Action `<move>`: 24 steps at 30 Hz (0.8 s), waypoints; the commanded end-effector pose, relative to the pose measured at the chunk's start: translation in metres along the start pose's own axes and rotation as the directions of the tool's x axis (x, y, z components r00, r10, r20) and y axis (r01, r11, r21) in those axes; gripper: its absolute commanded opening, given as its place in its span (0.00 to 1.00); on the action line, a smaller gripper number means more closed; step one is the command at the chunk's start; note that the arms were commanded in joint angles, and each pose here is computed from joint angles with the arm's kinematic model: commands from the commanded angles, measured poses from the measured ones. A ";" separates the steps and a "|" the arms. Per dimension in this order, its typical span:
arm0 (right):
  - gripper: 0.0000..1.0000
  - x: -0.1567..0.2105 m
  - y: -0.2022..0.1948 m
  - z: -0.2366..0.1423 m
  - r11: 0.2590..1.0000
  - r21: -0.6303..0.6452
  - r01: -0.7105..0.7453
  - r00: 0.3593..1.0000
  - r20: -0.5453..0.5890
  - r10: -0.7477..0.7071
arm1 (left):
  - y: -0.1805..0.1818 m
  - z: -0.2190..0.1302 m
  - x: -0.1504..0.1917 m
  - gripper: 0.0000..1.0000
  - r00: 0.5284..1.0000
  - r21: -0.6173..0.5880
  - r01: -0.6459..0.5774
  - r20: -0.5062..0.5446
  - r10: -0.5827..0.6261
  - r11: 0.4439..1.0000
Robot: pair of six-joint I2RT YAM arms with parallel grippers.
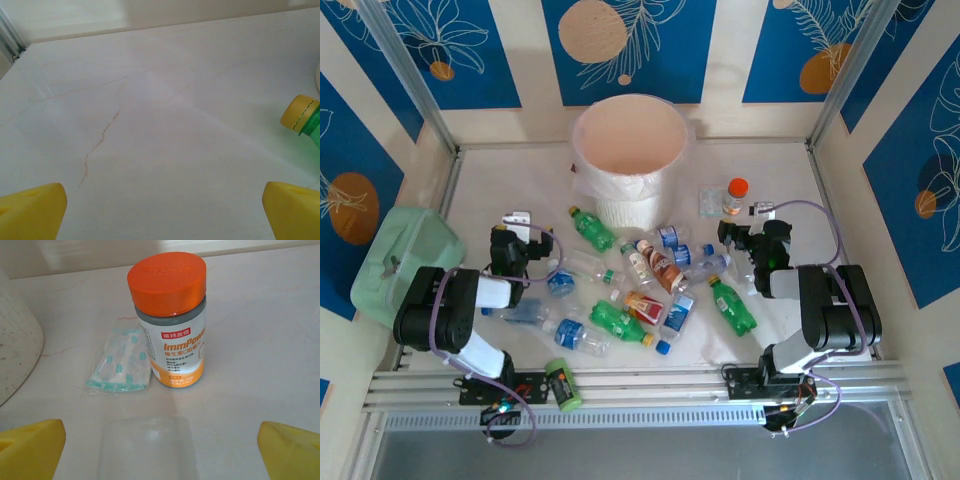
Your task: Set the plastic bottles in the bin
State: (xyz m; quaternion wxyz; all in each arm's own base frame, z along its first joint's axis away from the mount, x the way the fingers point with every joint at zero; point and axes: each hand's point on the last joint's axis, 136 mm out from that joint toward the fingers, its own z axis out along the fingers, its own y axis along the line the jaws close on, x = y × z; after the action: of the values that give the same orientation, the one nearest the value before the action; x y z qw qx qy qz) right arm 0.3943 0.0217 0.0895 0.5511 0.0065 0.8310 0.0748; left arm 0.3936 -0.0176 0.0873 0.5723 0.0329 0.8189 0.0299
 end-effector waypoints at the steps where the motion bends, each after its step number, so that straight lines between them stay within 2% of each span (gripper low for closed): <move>1: 0.99 -0.005 0.003 0.001 1.000 -0.015 0.013 1.000 0.015 -0.013 | -0.002 0.001 -0.006 1.00 1.000 0.018 -0.008 0.021 0.007 1.000; 24: 0.99 -0.004 0.003 0.001 1.000 -0.018 0.010 1.000 0.010 -0.009 | -0.002 0.002 -0.005 1.00 1.000 0.019 -0.005 0.016 0.004 1.000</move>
State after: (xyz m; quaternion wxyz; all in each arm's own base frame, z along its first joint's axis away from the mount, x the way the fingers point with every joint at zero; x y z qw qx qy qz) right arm 0.3943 0.0216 0.0895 0.5511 0.0066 0.8310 0.0748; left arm 0.3936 -0.0182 0.0873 0.5723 0.0336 0.8189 0.0285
